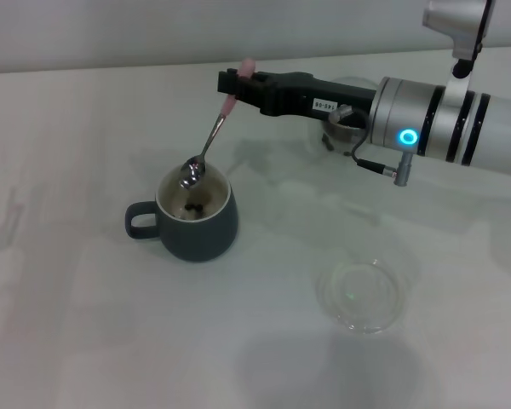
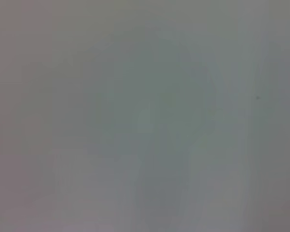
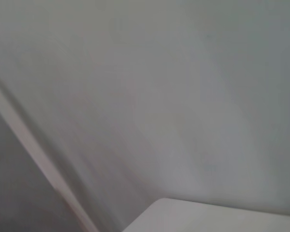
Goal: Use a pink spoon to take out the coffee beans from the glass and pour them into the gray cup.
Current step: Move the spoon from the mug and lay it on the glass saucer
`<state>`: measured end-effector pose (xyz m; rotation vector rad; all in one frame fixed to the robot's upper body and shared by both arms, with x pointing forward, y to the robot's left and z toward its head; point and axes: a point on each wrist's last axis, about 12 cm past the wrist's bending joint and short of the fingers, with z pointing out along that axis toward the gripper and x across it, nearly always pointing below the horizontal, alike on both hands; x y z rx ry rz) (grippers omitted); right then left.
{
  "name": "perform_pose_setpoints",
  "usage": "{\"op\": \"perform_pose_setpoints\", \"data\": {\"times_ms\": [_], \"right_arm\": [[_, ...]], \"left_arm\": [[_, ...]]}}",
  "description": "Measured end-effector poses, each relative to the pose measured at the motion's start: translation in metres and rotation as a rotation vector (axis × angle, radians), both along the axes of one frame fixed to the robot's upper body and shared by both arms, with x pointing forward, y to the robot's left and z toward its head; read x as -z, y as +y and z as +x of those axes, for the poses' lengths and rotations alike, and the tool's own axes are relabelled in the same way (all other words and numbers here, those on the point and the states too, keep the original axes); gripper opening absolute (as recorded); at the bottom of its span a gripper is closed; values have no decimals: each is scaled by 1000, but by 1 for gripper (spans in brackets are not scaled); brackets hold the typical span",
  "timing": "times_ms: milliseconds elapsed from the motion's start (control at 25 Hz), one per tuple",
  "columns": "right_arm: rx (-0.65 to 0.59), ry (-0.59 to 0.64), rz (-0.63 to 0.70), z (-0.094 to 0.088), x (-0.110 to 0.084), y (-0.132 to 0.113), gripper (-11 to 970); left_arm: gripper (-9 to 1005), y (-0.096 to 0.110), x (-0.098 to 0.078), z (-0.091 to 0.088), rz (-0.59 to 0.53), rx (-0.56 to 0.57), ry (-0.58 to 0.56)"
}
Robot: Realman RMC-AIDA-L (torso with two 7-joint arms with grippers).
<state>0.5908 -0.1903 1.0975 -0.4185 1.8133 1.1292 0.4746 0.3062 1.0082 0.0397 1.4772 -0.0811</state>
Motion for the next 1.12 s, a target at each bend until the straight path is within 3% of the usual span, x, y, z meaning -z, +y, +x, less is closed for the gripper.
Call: {"op": "perform_pose_setpoints", "data": {"times_ms": [240,320,520,800,1120], "right_arm": [[-2,-44,17,-3,-9,-9,153],[3,-34,72,-3,-15,-22,156],[9,39,196,-12,-27,-86,163],[28,242,163,-38,-13,-149,173],[89,350,9,-62,12,-182,184]], "left_arm": [[834,0,0,1,-1,-2,-1],[834,0,-1,1,0,-3,-1],[834,-1,-2,4,0,3,-8],[835,-1,-3,6,1,6,-11],[835,-3,-5,9,-1,13,-18]]}}
